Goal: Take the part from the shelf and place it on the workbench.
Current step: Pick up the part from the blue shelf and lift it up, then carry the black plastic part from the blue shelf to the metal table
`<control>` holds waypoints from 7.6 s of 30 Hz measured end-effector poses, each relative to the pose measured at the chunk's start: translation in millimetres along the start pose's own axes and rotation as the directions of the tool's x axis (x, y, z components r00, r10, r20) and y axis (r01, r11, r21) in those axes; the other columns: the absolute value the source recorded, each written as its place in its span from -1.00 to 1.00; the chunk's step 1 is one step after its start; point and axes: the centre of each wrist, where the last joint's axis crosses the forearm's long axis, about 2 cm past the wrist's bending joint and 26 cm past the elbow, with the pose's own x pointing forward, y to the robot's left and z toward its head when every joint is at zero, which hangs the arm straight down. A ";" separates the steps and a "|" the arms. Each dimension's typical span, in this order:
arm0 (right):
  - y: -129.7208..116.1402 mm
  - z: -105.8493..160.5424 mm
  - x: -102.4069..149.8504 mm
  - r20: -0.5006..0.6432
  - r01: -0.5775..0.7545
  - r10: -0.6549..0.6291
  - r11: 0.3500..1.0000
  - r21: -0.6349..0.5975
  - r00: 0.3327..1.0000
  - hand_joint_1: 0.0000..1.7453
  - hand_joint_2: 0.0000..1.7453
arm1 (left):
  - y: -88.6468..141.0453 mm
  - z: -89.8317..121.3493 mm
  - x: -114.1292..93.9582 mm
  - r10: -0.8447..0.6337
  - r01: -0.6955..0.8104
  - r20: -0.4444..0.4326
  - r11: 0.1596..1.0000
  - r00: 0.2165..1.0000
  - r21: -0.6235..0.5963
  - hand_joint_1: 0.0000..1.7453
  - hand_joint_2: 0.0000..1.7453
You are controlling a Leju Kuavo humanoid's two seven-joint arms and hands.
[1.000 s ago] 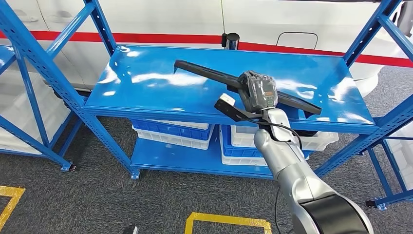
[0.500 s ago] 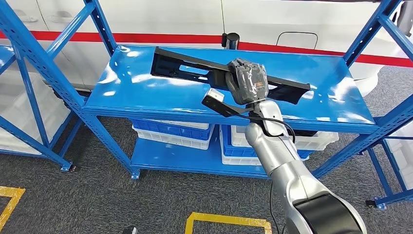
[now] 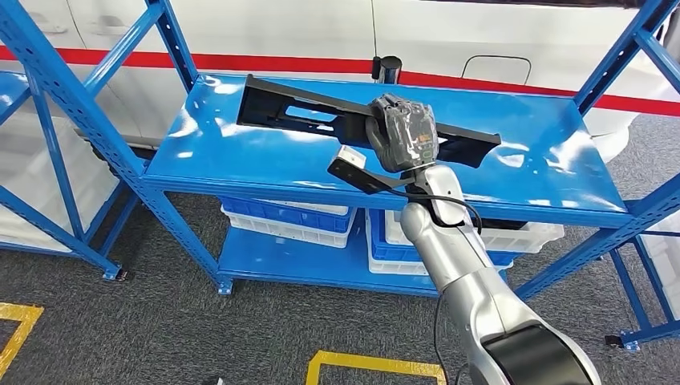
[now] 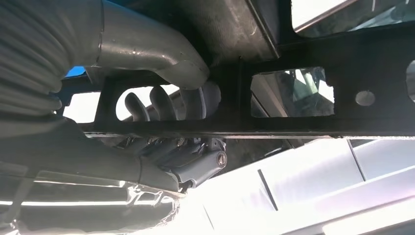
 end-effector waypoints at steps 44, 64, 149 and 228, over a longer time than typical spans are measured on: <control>-17.4 14.7 1.5 0.027 0.073 -0.071 0.994 -0.083 0.997 1.00 1.00 | 13.3 1.8 -8.4 -0.038 0.038 -0.030 0.999 0.999 0.004 -1.00 1.00; -19.2 20.1 -4.9 0.020 0.047 -0.046 0.995 -0.088 0.999 1.00 1.00 | 13.6 -0.5 3.7 -0.067 0.066 -0.016 0.998 0.998 -0.005 -1.00 1.00; -20.8 34.8 -14.5 -0.028 0.052 -0.056 0.992 -0.113 0.998 1.00 1.00 | 7.6 -3.7 22.5 -0.052 0.052 0.043 0.999 0.998 -0.008 -1.00 1.00; -21.2 38.7 -7.6 -0.077 0.123 -0.134 0.984 -0.132 0.988 1.00 1.00 | 18.3 -1.8 11.4 -0.040 0.041 0.042 0.999 0.998 -0.003 -1.00 1.00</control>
